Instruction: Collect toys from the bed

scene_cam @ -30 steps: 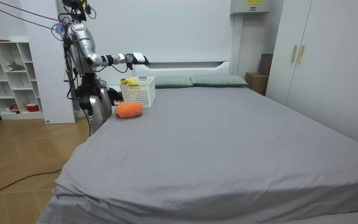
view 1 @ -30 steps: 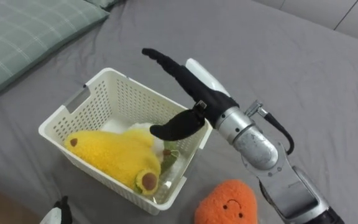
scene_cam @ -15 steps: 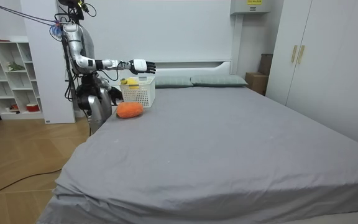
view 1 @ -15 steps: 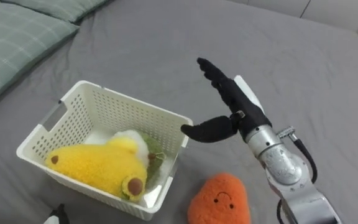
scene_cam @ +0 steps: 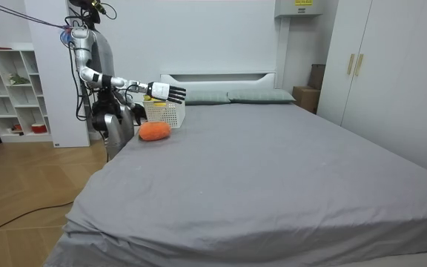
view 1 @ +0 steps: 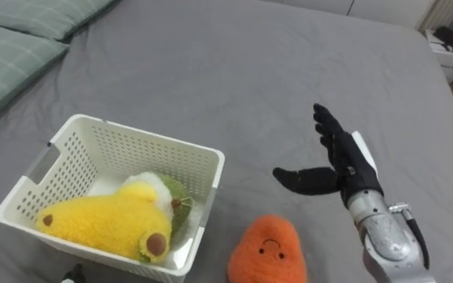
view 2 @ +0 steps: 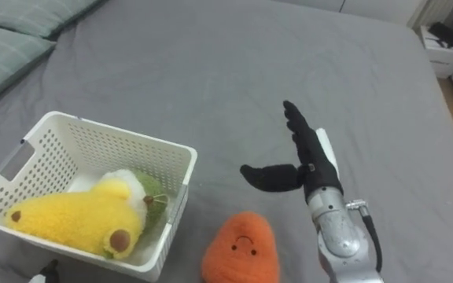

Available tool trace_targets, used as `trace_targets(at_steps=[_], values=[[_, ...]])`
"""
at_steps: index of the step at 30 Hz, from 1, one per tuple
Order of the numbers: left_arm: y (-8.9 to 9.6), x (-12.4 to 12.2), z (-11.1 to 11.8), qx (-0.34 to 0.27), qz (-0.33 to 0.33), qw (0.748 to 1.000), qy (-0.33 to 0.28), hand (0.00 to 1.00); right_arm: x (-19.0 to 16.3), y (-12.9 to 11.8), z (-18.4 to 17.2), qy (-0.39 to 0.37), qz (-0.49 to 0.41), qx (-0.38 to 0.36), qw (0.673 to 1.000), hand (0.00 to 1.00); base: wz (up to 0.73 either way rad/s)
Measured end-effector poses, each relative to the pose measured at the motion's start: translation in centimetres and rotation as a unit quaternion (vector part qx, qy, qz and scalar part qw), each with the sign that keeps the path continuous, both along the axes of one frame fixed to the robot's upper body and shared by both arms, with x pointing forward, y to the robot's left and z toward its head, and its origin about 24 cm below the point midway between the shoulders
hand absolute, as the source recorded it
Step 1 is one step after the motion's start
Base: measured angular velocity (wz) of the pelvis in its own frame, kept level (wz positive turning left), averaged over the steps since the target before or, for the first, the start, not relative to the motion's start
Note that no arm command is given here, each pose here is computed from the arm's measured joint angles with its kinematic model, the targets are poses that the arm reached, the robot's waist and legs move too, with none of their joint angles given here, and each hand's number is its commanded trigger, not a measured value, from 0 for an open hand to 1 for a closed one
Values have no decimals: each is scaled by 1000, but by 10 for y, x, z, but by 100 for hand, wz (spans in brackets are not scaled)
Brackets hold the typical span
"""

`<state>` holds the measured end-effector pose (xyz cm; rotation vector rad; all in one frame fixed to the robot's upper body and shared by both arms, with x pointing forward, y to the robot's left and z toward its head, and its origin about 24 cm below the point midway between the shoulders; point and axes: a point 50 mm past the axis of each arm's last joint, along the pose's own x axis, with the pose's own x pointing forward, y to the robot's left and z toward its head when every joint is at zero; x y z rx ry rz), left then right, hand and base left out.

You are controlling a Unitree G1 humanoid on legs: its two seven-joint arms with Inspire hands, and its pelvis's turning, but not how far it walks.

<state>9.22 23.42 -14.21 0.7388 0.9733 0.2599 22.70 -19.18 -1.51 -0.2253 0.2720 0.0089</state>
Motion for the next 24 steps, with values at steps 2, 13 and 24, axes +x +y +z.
trace_targets(at_steps=[2, 13, 24], values=[[0, -1, 0, -2, 8, 1000, -1, 0, -4, -2, -6, 14, -7, -2, 1000, 0, -2], [-2, -1, -1, -7, 11, 1000, -3, 0, -16, -6, -33, 73, -12, -16, 997, 0, 0], [-5, 1, -1, -9, 2, 1000, -4, 0, -42, 1, -75, 179, 0, -1, 984, 0, 0]])
